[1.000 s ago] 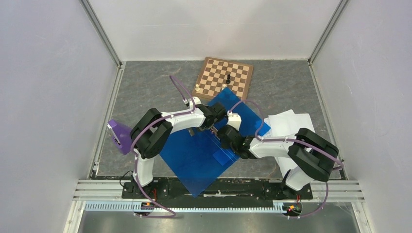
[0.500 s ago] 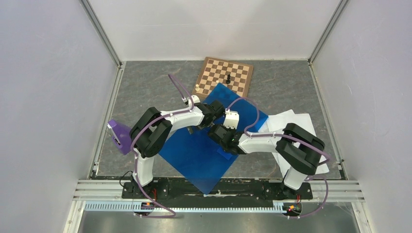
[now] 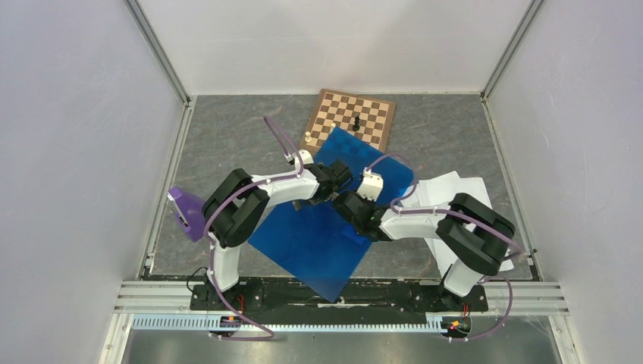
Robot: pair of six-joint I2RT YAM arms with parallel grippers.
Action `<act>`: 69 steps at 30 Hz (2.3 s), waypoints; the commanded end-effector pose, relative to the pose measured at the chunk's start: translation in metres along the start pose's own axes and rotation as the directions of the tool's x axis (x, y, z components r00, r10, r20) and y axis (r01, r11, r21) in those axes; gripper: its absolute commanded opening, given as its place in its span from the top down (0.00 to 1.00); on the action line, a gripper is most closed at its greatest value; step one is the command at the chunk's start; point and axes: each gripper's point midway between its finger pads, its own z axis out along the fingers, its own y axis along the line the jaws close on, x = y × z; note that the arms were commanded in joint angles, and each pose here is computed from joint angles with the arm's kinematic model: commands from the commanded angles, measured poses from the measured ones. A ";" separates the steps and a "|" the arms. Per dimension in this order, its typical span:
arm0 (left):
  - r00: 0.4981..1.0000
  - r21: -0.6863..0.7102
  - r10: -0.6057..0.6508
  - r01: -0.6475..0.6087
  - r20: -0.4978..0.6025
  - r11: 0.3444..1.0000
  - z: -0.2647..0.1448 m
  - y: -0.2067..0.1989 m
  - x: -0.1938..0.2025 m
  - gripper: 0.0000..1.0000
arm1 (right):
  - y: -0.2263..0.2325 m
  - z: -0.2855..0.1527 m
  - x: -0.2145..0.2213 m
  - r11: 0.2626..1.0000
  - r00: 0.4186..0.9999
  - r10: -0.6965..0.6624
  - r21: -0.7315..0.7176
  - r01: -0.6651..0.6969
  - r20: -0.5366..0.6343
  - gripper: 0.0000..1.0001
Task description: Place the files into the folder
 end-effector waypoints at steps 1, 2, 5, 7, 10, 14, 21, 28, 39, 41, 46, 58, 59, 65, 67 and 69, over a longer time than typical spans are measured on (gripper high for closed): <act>0.936 -0.216 0.221 -0.284 -0.274 0.934 0.013 0.091 0.090 0.03 | -0.087 0.002 0.075 0.989 0.952 -0.080 0.095 0.113 -0.295 0.85; 0.937 -0.214 0.217 -0.279 -0.272 0.936 0.012 0.091 0.089 0.03 | -0.082 -0.001 0.078 0.991 0.949 -0.089 0.066 0.114 -0.301 0.85; 0.936 -0.204 0.213 -0.275 -0.278 0.940 0.009 0.091 0.088 0.03 | -0.067 -0.012 0.084 0.992 0.945 -0.127 -0.011 0.129 -0.301 0.84; 0.933 -0.192 0.215 -0.276 -0.287 0.942 0.007 0.092 0.089 0.03 | -0.052 -0.022 0.089 0.990 0.943 -0.132 -0.088 0.110 -0.306 0.84; 0.930 -0.153 0.229 -0.281 -0.289 0.947 0.003 0.092 0.088 0.04 | -0.019 -0.043 0.094 0.970 0.942 -0.160 -0.224 0.095 -0.296 0.85; 0.931 -0.118 0.248 -0.287 -0.269 0.951 -0.004 0.095 0.081 0.05 | 0.011 -0.059 0.081 0.947 0.951 -0.192 -0.301 0.114 -0.242 0.84; 0.920 0.048 0.331 -0.328 -0.209 0.943 -0.021 0.074 0.059 0.07 | 0.031 -0.077 0.024 0.913 0.980 -0.191 -0.374 0.161 -0.046 0.70; 0.920 0.194 0.377 -0.353 -0.109 0.915 -0.046 0.035 0.023 0.06 | 0.035 -0.079 -0.033 0.817 0.936 -0.296 -0.457 0.351 0.190 0.49; 0.927 0.343 0.366 -0.318 -0.083 0.884 -0.074 -0.002 -0.032 0.10 | 0.047 -0.101 -0.041 0.609 0.833 -0.430 -0.570 0.552 0.348 0.55; 0.935 0.345 0.347 -0.302 -0.077 0.889 -0.078 0.002 -0.042 0.10 | 0.041 -0.100 -0.035 0.588 0.815 -0.465 -0.566 0.577 0.347 0.63; 0.947 0.352 0.314 -0.271 -0.070 0.896 -0.087 0.013 -0.058 0.10 | 0.037 -0.097 -0.016 0.528 0.768 -0.547 -0.575 0.625 0.332 0.72; 0.967 0.376 0.250 -0.217 -0.040 0.901 -0.107 0.035 -0.081 0.10 | 0.068 -0.082 -0.013 0.474 0.703 -0.625 -0.550 0.688 0.340 0.75; 0.969 0.378 0.246 -0.214 -0.037 0.901 -0.109 0.037 -0.082 0.10 | 0.073 -0.080 -0.015 0.473 0.702 -0.625 -0.551 0.688 0.341 0.75; 0.973 0.375 0.230 -0.205 -0.021 0.904 -0.114 0.046 -0.089 0.10 | 0.097 -0.062 -0.024 0.466 0.675 -0.650 -0.519 0.717 0.348 0.77; 0.974 0.371 0.227 -0.206 -0.015 0.906 -0.114 0.049 -0.091 0.10 | 0.105 -0.055 -0.027 0.468 0.672 -0.656 -0.513 0.720 0.344 0.77; 0.974 0.367 0.226 -0.207 -0.010 0.907 -0.115 0.052 -0.093 0.10 | 0.111 -0.047 -0.029 0.472 0.669 -0.664 -0.507 0.722 0.334 0.78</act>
